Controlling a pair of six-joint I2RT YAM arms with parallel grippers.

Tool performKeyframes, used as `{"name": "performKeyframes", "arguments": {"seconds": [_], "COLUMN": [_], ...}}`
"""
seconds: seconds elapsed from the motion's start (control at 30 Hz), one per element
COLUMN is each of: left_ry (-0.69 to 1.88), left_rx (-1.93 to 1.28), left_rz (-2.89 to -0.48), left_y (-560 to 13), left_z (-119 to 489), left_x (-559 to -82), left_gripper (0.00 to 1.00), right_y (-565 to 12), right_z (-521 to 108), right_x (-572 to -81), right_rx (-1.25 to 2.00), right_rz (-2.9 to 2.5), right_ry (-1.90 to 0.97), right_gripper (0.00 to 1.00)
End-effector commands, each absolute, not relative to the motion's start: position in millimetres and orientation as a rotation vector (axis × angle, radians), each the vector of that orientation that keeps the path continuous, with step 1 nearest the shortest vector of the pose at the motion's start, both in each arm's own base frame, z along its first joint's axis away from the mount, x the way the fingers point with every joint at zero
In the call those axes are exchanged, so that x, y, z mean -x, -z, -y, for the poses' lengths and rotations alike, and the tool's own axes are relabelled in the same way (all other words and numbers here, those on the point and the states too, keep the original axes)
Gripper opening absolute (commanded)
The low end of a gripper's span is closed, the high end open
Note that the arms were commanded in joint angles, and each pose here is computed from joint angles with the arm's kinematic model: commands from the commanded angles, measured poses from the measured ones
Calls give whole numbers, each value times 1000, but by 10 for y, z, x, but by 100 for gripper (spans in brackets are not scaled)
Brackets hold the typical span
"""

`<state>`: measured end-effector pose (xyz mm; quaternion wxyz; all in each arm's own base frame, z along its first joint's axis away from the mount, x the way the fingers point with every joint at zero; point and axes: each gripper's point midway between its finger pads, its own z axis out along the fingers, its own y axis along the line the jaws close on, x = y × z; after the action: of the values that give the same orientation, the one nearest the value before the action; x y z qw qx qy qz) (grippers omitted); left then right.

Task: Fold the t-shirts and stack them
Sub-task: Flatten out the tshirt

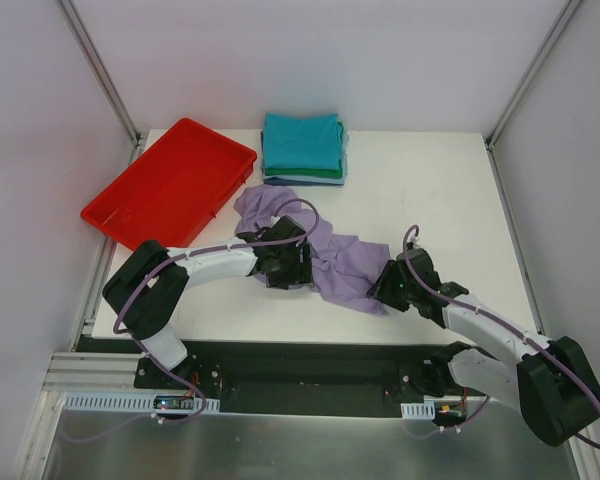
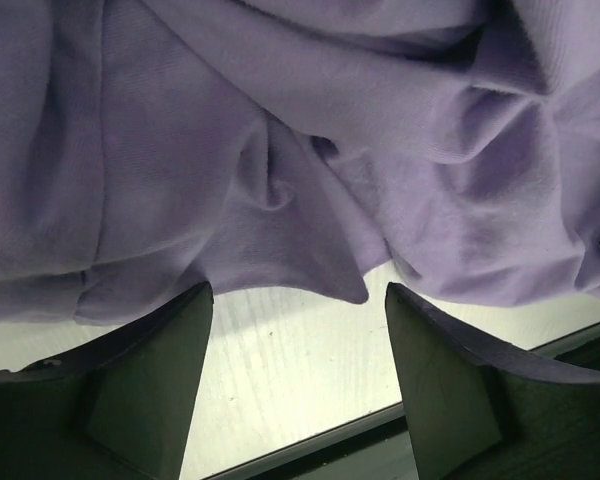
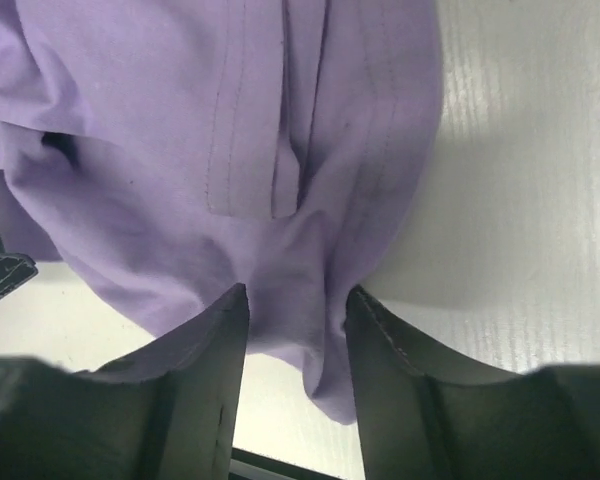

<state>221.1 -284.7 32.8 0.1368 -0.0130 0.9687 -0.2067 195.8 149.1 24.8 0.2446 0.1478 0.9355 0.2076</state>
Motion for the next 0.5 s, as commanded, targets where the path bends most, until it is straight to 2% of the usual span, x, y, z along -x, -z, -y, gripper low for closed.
{"name": "performKeyframes", "arguments": {"seconds": [0.0,0.03,0.07,0.1,0.13,0.27,0.47], "left_ry": [547,546,542,544,542,541,519], "left_rx": [27,28,26,24,21,0,-24], "left_rz": [-2773,-2772,-2772,-2771,-2774,-2772,-2769], "left_y": [-378,-381,-375,-380,-374,-375,-352], "left_z": [2842,2845,2835,2842,2837,2824,2794], "left_x": [-2289,-2288,-2291,-2290,-2282,-2271,-2276], "left_gripper": [69,69,69,69,69,70,73], "right_y": [-4,8,14,22,29,2,-151], "right_z": [-1426,-1442,-1456,-1447,-1433,-1092,-659], "right_x": [-1800,-1805,-1813,-1827,-1824,-1894,-1934], "right_rx": [-461,-456,-446,-443,-445,-477,-552], "right_rz": [-2633,-2633,-2633,-2632,-2632,-2590,-2555], "right_ry": [-508,-515,-520,-507,-498,-258,-59], "right_gripper": [38,28,12,4,1,1,1]}}
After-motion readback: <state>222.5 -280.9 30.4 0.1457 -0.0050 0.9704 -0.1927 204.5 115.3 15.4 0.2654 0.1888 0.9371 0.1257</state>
